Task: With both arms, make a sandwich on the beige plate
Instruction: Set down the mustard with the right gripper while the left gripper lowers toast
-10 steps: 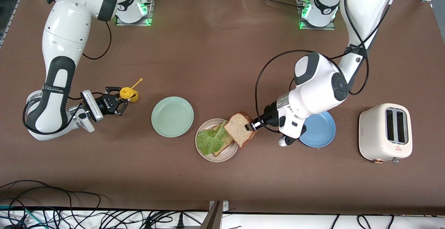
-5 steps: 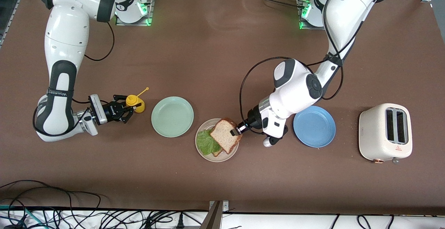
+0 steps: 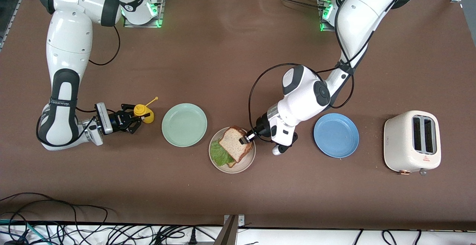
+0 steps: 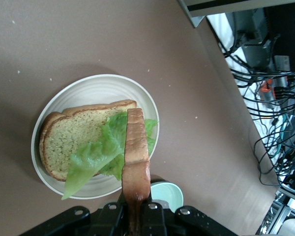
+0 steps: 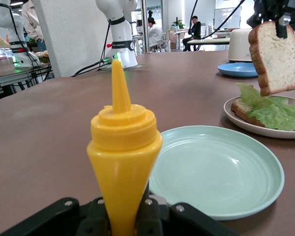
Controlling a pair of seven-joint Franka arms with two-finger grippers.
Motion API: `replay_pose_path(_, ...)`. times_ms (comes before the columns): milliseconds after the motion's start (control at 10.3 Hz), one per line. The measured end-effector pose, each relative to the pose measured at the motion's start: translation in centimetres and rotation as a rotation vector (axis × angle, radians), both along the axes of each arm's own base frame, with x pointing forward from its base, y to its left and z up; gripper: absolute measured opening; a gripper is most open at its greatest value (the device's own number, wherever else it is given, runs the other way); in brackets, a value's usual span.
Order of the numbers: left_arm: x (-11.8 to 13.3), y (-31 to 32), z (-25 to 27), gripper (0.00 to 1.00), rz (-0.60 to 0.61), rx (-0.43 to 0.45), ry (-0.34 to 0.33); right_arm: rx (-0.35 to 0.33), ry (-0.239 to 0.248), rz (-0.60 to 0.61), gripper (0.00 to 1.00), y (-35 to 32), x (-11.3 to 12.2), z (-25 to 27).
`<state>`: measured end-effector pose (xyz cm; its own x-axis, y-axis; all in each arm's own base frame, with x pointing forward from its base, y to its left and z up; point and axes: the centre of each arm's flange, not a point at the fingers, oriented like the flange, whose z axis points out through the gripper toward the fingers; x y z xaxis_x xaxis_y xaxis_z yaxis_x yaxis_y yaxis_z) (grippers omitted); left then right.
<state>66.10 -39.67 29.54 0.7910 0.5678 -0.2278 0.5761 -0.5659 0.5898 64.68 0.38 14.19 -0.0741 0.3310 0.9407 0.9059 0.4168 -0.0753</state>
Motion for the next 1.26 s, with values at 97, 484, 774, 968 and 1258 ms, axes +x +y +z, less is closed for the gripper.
replay_pose_path(97, -0.2, -0.2, -0.9, 0.10, -0.002, 0.013, 0.002, 0.001, 0.000, 0.000, 0.22, 0.0, 0.0, 0.0)
replay_pose_path(484, 0.2, -1.0, -0.8, 0.10, 0.045, 0.006, 0.015, 0.002, 0.002, -0.020, 0.76, -1.5, -0.1, 0.0)
replay_pose_path(774, 0.6, -1.3, 0.1, 0.10, 0.066, -0.011, 0.012, -0.020, 0.004, -0.049, 1.00, -4.1, -0.1, 0.3)
replay_pose_path(968, 0.2, -1.9, -1.0, 0.10, 0.066, -0.009, 0.032, -0.065, 0.034, -0.107, 1.00, -8.1, -0.4, 0.8)
replay_pose_path(1258, 0.0, -2.6, -1.9, 0.10, 0.081, -0.014, 0.052, -0.209, 0.128, -0.225, 1.00, -13.5, -0.2, 4.3)
